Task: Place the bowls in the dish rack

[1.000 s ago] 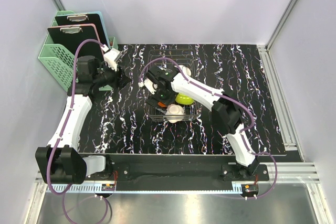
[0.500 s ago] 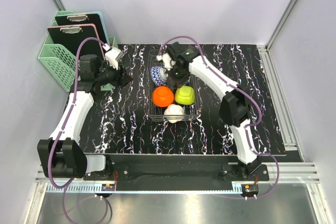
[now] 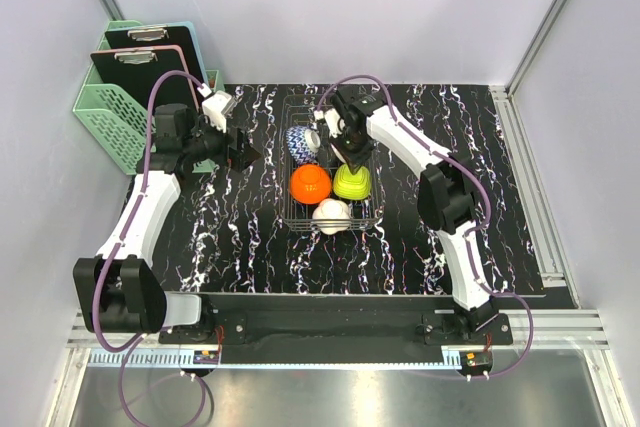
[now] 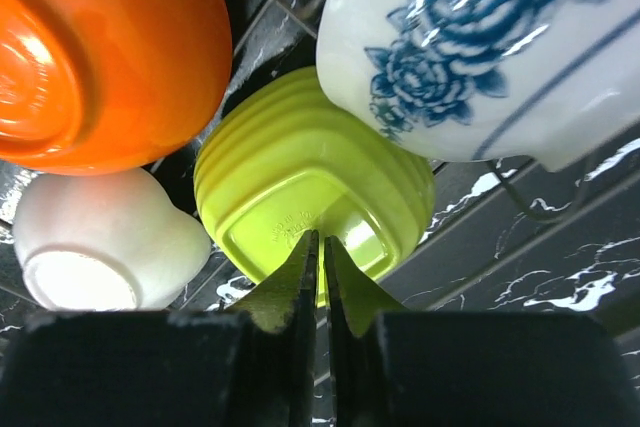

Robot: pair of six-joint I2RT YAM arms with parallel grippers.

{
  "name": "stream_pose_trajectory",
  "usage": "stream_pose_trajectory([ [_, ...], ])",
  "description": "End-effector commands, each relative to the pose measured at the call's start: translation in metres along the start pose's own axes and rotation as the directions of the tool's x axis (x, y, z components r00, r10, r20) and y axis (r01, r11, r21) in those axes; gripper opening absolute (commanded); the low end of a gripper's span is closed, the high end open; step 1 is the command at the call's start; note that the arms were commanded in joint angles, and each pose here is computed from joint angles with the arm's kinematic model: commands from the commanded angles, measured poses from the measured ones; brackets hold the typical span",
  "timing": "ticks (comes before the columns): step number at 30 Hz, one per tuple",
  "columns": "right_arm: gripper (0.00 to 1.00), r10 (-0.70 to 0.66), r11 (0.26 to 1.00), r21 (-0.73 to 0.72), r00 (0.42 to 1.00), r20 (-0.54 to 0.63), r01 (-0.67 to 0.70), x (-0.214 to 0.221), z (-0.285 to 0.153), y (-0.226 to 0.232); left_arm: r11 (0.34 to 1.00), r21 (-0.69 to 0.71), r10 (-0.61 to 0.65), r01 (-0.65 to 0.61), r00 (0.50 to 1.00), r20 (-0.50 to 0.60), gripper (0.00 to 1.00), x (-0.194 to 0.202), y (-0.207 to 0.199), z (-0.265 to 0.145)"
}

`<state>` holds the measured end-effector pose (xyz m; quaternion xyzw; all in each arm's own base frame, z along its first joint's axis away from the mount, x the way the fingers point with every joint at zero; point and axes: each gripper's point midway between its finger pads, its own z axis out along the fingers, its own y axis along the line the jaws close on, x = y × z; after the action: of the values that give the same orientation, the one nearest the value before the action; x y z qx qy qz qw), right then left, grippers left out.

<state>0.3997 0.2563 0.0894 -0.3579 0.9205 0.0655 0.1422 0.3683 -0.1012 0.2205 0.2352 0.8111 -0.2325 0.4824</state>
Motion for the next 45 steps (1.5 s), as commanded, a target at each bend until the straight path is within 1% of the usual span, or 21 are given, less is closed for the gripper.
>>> stream_pose_trajectory([
  [1, 0.12, -0.006, 0.999, -0.032, 1.0, 0.024, 0.006, 0.001, -0.006, 0.009, 0.998, -0.013, 0.06, -0.06, 0.996, 0.059, 0.99, -0.017, 0.004, -0.002],
  [3, 0.12, -0.004, 0.999, -0.04, 1.0, 0.0, 0.004, 0.01, -0.002, 0.011, 0.998, -0.011, 0.06, -0.059, 0.996, 0.061, 0.99, -0.017, 0.003, -0.002],
  [8, 0.12, 0.001, 0.998, -0.068, 1.0, -0.014, -0.002, 0.02, -0.003, 0.018, 0.998, -0.011, 0.062, -0.061, 0.996, 0.064, 0.99, -0.018, 0.003, -0.003],
  [13, 0.11, -0.006, 0.998, -0.056, 1.0, 0.014, 0.007, 0.015, -0.014, 0.016, 0.998, -0.01, 0.057, -0.056, 0.997, 0.061, 0.99, -0.018, 0.004, -0.002],
  [14, 0.14, -0.01, 0.999, -0.035, 1.0, 0.024, 0.011, 0.013, -0.017, 0.013, 0.998, -0.011, 0.057, -0.056, 0.997, 0.061, 0.99, -0.018, 0.004, -0.001],
  [15, 0.17, -0.014, 1.0, -0.023, 0.999, 0.047, 0.015, 0.006, -0.021, 0.01, 0.999, -0.014, 0.052, -0.051, 0.997, 0.062, 0.99, -0.018, 0.006, 0.0],
  [16, 0.22, -0.021, 1.0, -0.012, 0.998, 0.062, 0.022, 0.002, -0.025, 0.008, 0.999, -0.016, 0.051, -0.05, 0.997, 0.062, 0.99, -0.018, 0.006, 0.001],
  [17, 0.37, -0.028, 1.0, 0.002, 0.996, 0.086, 0.028, -0.003, -0.033, 0.006, 0.999, -0.025, 0.048, -0.046, 0.997, 0.061, 0.99, -0.018, 0.009, 0.002],
  [18, 0.47, -0.035, 0.999, 0.015, 0.993, 0.116, 0.034, -0.011, -0.041, 0.004, 0.999, -0.027, 0.041, -0.039, 0.997, 0.058, 0.99, -0.017, 0.011, 0.004],
  [20, 0.6, -0.05, 0.998, 0.047, 0.985, 0.163, 0.043, -0.021, -0.057, 0.0, 0.999, -0.032, 0.036, -0.034, 0.998, 0.052, 0.99, -0.015, 0.014, 0.008],
  [21, 0.71, -0.056, 0.997, 0.062, 0.98, 0.191, 0.045, -0.028, -0.066, -0.003, 0.999, -0.035, 0.032, -0.031, 0.998, 0.046, 0.99, -0.013, 0.016, 0.01],
  [24, 0.8, -0.067, 0.992, 0.118, 0.97, 0.234, 0.04, -0.036, -0.087, -0.011, 0.998, -0.049, 0.04, -0.038, 0.999, 0.031, 0.99, -0.009, 0.023, 0.015],
  [26, 0.83, -0.072, 0.988, 0.148, 0.966, 0.25, 0.036, -0.036, -0.099, -0.015, 0.997, -0.058, 0.045, -0.044, 0.999, 0.016, 0.99, -0.004, 0.026, 0.018],
  [29, 0.84, -0.068, 0.981, 0.192, 0.965, 0.254, 0.019, -0.031, -0.109, -0.022, 0.997, -0.053, 0.063, -0.065, 0.998, -0.023, 0.99, 0.007, 0.027, 0.023],
  [32, 0.83, -0.042, 0.975, 0.22, 0.969, 0.242, -0.013, -0.02, -0.106, -0.035, 0.996, -0.037, 0.074, -0.077, 0.994, -0.077, 0.99, 0.025, 0.025, 0.03],
  [35, 0.76, 0.009, 0.974, 0.218, 0.977, 0.213, -0.057, -0.004, -0.095, -0.049, 0.995, -0.026, 0.089, -0.093, 0.989, -0.118, 0.99, 0.038, 0.02, 0.037],
  [39, 0.65, 0.057, 0.98, 0.177, 0.982, 0.179, -0.089, 0.016, -0.085, -0.053, 0.991, -0.01, 0.128, -0.131, 0.979, -0.16, 0.99, 0.048, 0.009, 0.048],
  [45, 0.59, 0.077, 0.991, 0.101, 0.989, 0.129, -0.091, 0.038, -0.066, -0.039, 0.991, -0.005, 0.134, -0.137, 0.974, -0.184, 0.99, 0.054, 0.008, 0.055],
])
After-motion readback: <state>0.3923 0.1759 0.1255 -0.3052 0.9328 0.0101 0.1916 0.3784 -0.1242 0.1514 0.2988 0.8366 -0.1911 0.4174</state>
